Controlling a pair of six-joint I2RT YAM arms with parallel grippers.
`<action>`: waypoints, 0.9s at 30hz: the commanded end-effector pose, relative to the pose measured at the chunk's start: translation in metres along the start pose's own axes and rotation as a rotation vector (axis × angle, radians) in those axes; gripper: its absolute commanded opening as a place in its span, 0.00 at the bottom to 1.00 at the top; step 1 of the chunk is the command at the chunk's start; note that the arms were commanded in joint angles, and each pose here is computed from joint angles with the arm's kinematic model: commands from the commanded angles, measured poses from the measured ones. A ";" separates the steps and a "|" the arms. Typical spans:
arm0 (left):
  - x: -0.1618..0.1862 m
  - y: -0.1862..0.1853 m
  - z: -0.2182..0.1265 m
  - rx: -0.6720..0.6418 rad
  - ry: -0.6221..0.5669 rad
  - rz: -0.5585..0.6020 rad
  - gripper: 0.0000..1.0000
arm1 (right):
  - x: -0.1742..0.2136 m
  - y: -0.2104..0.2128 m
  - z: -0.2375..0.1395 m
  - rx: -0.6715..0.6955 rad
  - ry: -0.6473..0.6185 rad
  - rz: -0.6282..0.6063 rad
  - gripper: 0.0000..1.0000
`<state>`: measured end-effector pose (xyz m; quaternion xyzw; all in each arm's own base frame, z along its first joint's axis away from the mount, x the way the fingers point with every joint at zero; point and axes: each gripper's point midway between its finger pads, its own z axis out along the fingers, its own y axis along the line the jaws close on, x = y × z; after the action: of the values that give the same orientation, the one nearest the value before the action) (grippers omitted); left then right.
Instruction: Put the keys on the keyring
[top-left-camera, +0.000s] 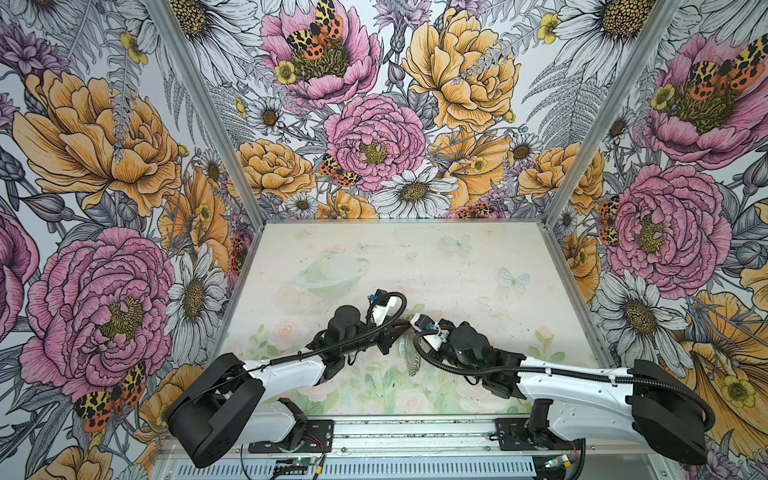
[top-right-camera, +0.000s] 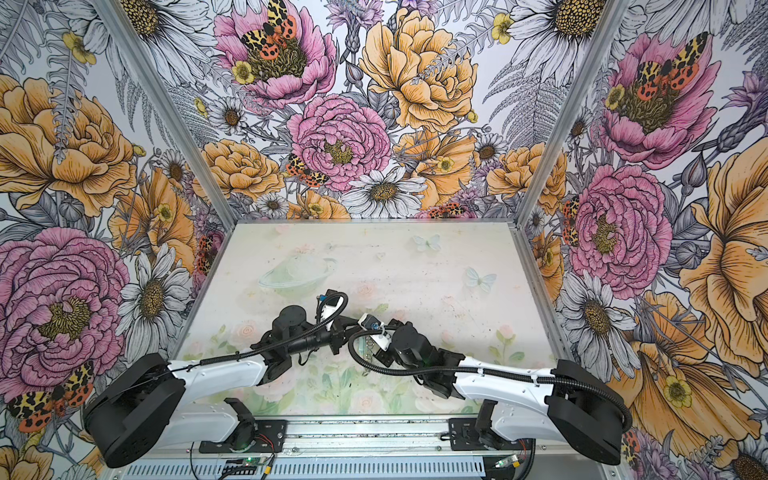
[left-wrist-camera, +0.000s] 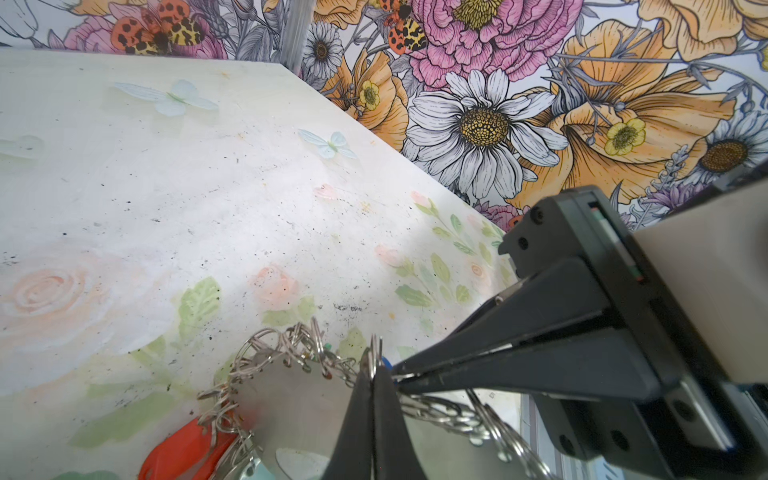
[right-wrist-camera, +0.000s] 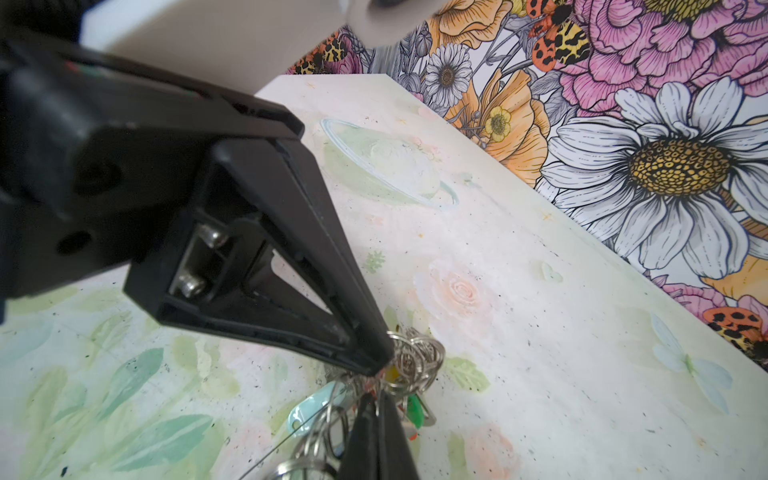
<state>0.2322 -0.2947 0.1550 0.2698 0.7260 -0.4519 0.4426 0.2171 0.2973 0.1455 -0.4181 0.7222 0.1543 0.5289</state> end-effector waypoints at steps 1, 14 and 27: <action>-0.041 0.007 0.000 -0.068 -0.213 0.006 0.00 | -0.037 0.020 0.000 -0.104 -0.118 0.063 0.00; -0.032 -0.004 -0.004 -0.005 -0.239 0.091 0.00 | -0.031 0.000 -0.015 -0.028 -0.080 0.068 0.13; -0.018 -0.024 -0.015 0.174 -0.260 0.182 0.00 | -0.034 -0.027 -0.046 0.005 -0.106 0.140 0.35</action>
<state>0.2303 -0.2904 0.1549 0.2749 0.6622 -0.4738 0.5113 0.2095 0.2715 0.1957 -0.3718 0.7147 0.1963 0.5589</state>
